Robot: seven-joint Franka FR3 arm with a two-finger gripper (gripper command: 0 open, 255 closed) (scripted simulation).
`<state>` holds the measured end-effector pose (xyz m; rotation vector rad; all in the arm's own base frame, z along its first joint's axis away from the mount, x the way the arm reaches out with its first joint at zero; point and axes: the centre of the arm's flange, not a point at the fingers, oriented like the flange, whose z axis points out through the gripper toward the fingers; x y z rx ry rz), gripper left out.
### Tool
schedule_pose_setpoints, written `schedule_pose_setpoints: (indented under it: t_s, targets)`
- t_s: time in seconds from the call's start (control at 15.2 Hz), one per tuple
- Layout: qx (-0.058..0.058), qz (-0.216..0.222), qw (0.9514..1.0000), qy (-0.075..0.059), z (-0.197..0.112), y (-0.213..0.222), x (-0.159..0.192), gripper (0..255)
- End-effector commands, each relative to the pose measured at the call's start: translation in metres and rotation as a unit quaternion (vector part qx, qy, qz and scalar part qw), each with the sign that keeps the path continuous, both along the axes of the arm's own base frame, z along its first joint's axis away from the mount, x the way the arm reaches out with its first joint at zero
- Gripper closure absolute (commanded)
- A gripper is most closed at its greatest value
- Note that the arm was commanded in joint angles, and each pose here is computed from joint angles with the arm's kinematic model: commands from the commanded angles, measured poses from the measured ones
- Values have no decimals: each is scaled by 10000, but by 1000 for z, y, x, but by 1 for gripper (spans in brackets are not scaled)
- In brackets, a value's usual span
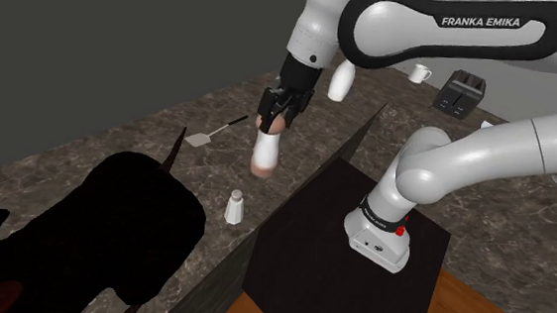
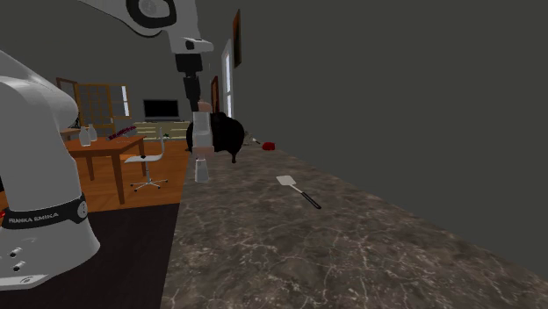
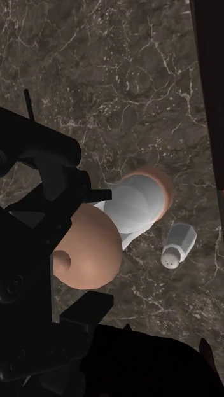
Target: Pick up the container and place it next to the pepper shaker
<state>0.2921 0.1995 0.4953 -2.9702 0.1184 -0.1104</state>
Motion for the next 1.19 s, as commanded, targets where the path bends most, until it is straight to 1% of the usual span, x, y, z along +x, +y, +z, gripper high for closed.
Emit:
schedule_pose_setpoints:
  t_s: [0.0, 1.12]
  targets:
    - [1, -1, 10000, -3, -11, 0, 0, 255]
    - [1, -1, 10000, -3, -100, 0, 0, 255]
